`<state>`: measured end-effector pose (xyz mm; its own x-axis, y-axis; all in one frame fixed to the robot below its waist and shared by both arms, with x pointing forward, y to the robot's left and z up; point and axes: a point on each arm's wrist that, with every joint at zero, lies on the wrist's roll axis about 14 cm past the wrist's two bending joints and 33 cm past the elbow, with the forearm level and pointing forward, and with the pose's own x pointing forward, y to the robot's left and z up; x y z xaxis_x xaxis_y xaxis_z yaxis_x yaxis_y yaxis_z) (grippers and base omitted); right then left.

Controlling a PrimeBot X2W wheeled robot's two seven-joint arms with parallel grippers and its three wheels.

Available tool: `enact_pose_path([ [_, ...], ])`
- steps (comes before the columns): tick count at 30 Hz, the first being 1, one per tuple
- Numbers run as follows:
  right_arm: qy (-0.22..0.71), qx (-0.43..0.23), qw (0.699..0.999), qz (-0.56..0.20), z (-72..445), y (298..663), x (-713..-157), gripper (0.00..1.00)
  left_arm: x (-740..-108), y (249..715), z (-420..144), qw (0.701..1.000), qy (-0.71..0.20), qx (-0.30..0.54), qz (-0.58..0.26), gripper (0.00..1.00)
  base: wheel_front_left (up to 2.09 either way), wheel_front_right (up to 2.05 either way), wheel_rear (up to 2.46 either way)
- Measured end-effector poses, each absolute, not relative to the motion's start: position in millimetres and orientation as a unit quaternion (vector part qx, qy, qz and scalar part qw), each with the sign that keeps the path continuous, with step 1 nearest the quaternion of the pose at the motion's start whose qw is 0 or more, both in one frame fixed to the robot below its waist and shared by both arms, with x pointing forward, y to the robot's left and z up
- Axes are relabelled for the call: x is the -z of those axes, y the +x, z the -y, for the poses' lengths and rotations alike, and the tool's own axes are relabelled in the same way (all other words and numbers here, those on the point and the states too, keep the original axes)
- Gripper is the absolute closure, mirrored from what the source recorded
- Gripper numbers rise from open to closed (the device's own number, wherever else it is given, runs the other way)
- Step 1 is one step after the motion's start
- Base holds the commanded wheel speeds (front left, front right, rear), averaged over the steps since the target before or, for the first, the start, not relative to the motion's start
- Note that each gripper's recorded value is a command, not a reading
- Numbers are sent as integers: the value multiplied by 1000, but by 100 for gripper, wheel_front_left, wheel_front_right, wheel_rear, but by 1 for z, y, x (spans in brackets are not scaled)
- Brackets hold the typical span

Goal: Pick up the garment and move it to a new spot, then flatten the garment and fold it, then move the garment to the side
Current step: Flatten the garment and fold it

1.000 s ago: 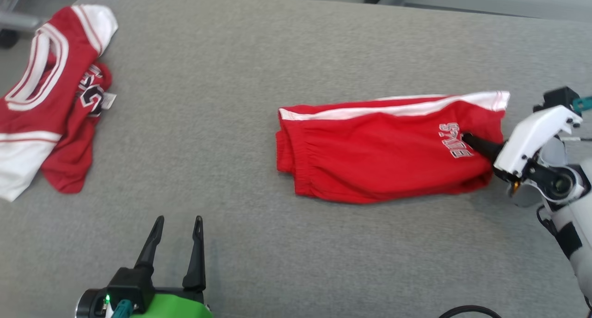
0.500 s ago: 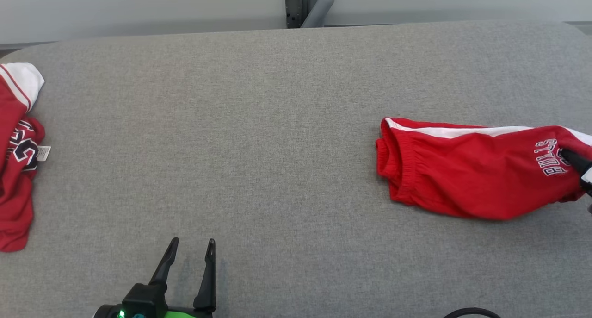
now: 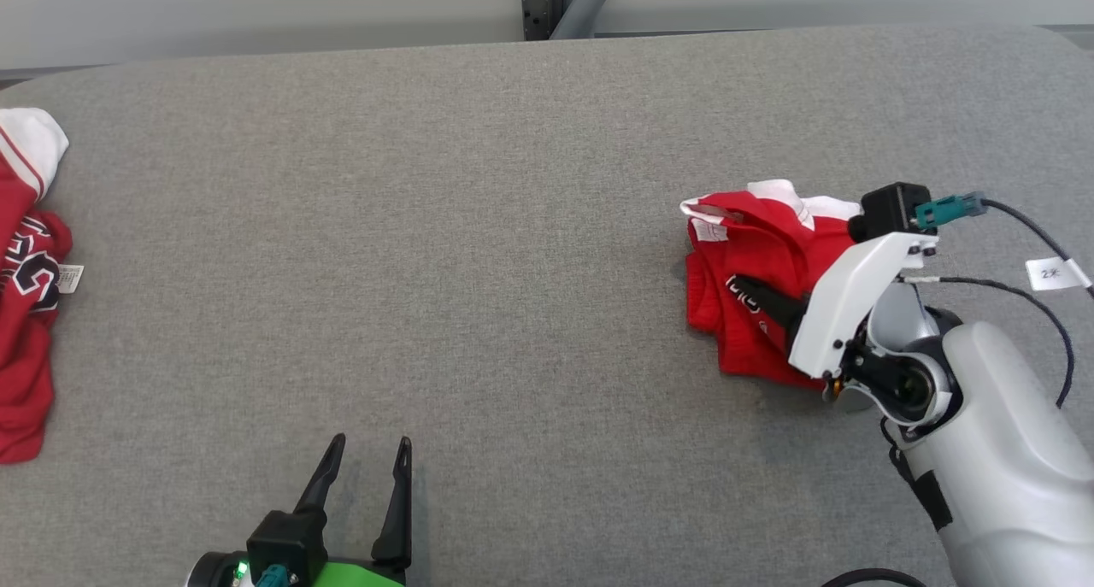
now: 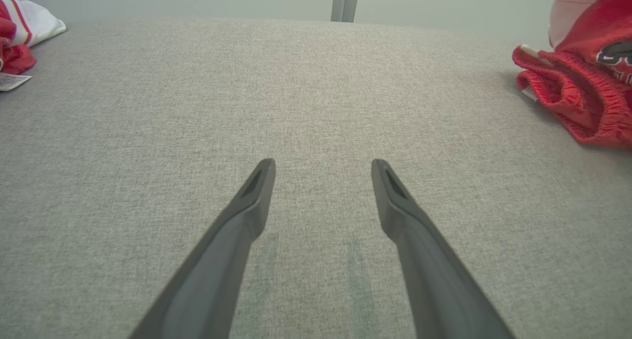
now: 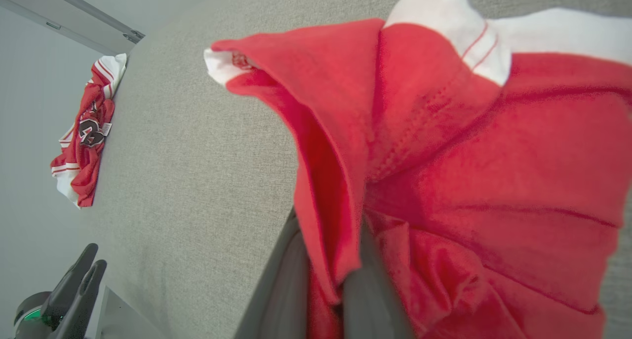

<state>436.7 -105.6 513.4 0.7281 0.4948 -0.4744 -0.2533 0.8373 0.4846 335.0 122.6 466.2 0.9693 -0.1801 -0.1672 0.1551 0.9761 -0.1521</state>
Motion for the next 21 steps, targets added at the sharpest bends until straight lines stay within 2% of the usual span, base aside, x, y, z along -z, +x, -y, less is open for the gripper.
enact_pose_path([
  [5, 178, -203, 911, -313, 90, 436, -501, 100, -467, 337, -130, 991, -68, 74, -87, 0, 0, 0, 0],
  [6, 179, -204, 910, -314, 87, 436, -500, 92, -466, 337, -132, 991, -69, 70, -89, 0, 0, 0, 0],
  [7, 179, -206, 909, -316, 83, 435, -498, 78, -465, 336, -134, 991, -70, 65, -90, 0, 0, 0, 0],
  [8, 179, -207, 908, -316, 80, 435, -498, 53, -465, 336, -135, 991, -72, 62, -91, 0, 0, 0, 0],
  [9, 178, -209, 909, -314, 78, 435, -499, 33, -464, 336, -136, 991, -73, 60, -92, 0, 0, 0, 0],
  [10, 177, -210, 910, -309, 77, 436, -502, 0, -463, 335, -136, 991, -75, 60, -94, 0, 0, 0, 0],
  [15, 178, -211, 925, -260, 79, 443, -526, 0, -461, 333, -134, 990, -81, 60, -97, 0, 0, 0, 0],
  [21, 188, -218, 947, -145, 91, 432, -586, 0, -462, 325, -141, 990, -90, 40, -96, 0, 0, 0, 0],
])
